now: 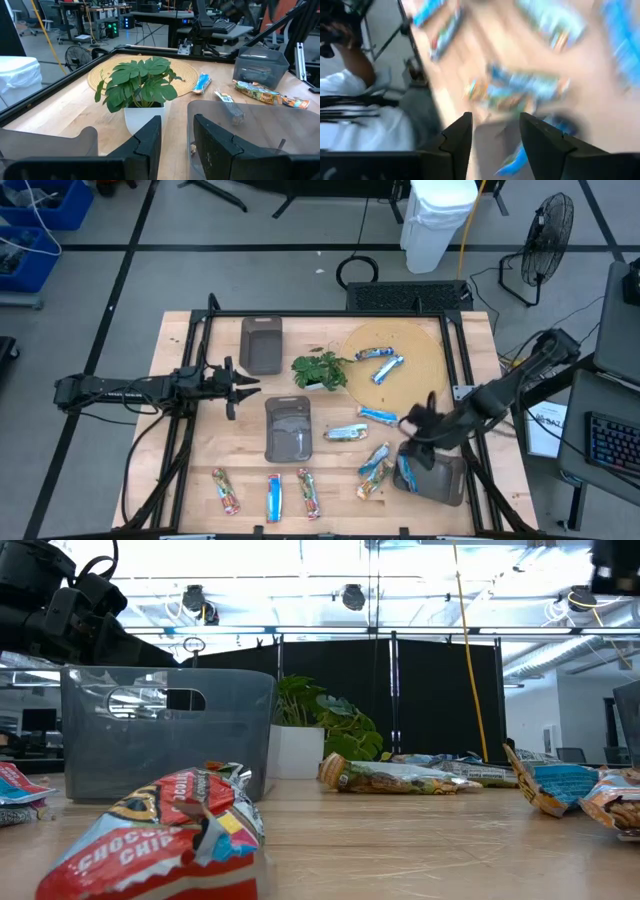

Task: Pick and place Granola Bars by type
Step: Put the bottom blue granola bar into the bottom right black bin

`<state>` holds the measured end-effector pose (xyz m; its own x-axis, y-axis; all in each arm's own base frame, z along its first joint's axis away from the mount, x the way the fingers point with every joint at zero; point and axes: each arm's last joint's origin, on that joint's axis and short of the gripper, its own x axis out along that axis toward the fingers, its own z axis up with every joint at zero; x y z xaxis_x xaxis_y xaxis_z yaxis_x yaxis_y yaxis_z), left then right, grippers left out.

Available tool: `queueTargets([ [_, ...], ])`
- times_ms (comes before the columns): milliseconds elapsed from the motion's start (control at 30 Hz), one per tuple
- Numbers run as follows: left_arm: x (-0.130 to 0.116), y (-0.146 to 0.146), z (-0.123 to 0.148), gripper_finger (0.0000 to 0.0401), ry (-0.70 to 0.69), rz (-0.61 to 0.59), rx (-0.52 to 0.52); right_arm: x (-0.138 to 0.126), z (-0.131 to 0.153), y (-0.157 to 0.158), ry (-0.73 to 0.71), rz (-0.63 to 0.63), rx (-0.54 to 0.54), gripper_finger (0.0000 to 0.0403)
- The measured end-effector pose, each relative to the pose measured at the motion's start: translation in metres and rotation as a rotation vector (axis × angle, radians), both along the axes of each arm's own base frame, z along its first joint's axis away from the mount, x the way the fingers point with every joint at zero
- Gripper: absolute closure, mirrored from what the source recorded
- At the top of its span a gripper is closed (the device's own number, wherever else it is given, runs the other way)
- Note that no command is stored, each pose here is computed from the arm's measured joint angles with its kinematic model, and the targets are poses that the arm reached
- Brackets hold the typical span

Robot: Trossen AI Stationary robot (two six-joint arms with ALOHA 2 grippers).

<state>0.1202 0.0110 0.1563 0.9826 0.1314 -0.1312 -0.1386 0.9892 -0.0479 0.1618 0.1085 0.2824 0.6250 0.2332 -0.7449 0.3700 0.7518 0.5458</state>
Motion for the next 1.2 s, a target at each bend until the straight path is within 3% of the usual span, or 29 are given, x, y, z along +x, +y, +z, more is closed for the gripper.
queueTargets([
  [100,0.000,0.000,0.000,0.0283,0.000,0.000,0.000,-0.011,0.009,-0.015,-0.116,-0.033,-0.222,0.0249],
  [233,0.000,0.000,0.000,0.0283,0.000,0.000,0.000,-0.028,0.014,-0.037,-0.187,-0.150,-0.594,0.0250],
  [400,0.000,0.000,0.000,0.0283,0.002,-0.002,0.019,-0.040,0.015,-0.055,-0.277,-0.392,-1.020,0.0250],
  [533,0.000,0.000,0.000,0.0283,0.003,-0.002,0.016,-0.043,-0.007,-0.063,-0.346,-0.599,-1.315,0.0250],
  [633,0.000,0.000,0.000,0.0283,0.004,0.001,0.000,-0.045,-0.024,-0.077,-0.263,-0.643,-1.381,0.0250],
  [767,0.000,0.000,-0.001,0.0283,0.008,0.001,-0.006,-0.051,-0.041,-0.095,-0.211,-0.785,-1.320,0.0250],
  [967,0.000,0.000,-0.002,0.0283,0.020,0.001,-0.007,-0.059,-0.045,-0.108,-0.126,-0.804,-1.259,0.0250],
  [1200,0.000,0.000,-0.002,0.0283,0.025,0.001,-0.002,-0.068,-0.062,-0.111,-0.148,-0.778,-1.151,0.0250],
])
